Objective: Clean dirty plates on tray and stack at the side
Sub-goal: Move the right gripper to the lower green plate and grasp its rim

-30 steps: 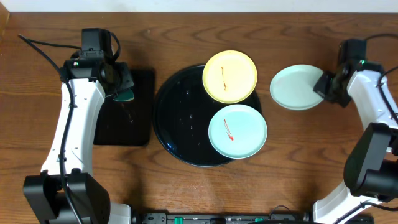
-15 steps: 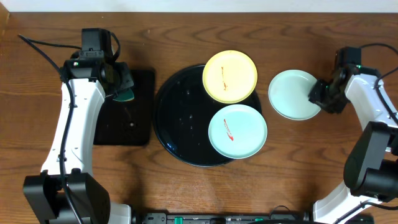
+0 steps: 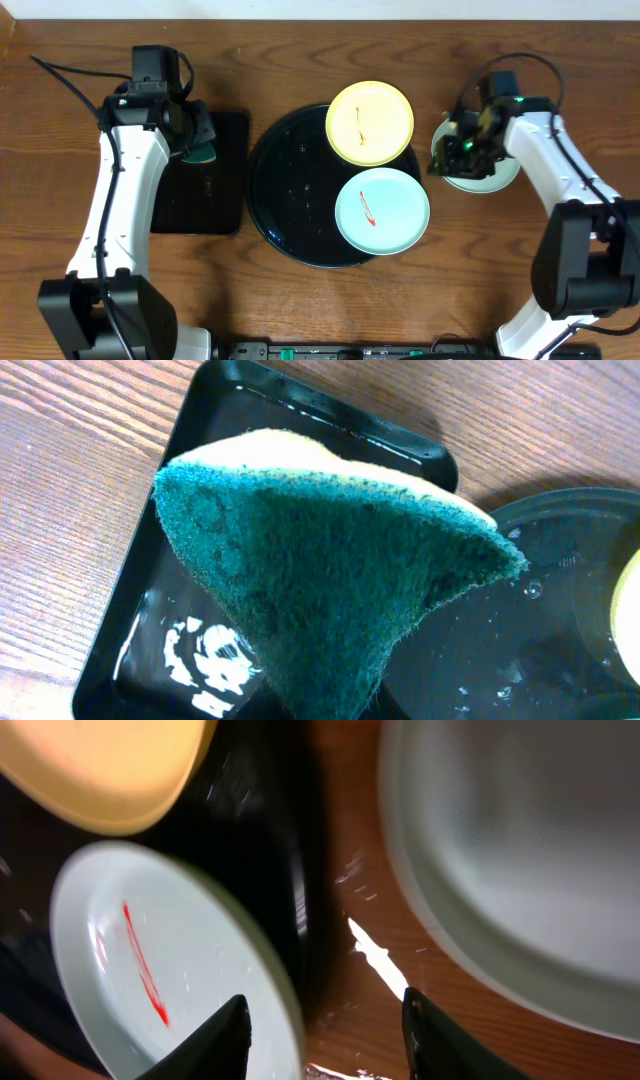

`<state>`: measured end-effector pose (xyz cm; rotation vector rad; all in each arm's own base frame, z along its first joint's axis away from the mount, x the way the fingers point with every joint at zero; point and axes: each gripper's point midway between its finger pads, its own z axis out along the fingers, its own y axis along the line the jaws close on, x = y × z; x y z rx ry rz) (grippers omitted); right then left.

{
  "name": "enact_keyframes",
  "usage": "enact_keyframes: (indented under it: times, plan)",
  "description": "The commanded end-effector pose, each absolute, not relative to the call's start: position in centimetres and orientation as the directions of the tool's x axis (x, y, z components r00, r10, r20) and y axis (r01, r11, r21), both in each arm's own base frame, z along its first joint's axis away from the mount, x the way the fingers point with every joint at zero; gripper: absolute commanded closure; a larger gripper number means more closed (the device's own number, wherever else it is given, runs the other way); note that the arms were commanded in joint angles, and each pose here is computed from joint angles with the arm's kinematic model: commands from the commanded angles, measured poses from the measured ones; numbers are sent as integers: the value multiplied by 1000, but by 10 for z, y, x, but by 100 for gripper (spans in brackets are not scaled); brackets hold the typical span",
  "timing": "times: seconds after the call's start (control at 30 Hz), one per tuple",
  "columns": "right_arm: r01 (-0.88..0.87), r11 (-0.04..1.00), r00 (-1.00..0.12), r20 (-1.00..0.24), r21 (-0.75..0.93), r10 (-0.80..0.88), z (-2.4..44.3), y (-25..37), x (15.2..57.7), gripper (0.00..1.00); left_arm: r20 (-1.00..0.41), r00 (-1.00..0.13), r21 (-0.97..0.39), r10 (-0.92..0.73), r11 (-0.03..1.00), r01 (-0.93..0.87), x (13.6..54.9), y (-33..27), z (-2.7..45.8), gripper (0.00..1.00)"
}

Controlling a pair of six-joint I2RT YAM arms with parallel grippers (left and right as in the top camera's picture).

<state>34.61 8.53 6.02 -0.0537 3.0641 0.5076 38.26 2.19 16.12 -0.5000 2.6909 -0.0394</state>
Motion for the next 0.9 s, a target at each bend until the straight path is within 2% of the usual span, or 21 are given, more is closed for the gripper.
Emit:
enact_keyframes:
  times: [0.0,0.17,0.3,0.5,0.6,0.87]
  plan:
    - [-145,956,-989,-40,255,-139,55,94,331,54,-359,-868,-97,-343,939,-331,383,22,152,92]
    - [-181,961,-983,-4,209,-185,44,105,316,55,-359,-868,-97,-343,939,-331,383,22,152,92]
    - [-189,961,-980,20,204,-197,38,114,305,60,-359,-868,-97,-343,939,-331,383,22,152,92]
    - [-120,977,-990,55,178,-131,36,111,299,82,-358,-868,-100,-343,939,-330,383,21,152,92]
    - [-83,985,-993,70,151,-94,35,107,297,99,-355,-869,-99,-343,939,-330,382,21,152,92]
    - [-105,970,-990,71,218,-123,38,128,293,99,-351,-870,-110,-346,938,-329,382,19,151,92]
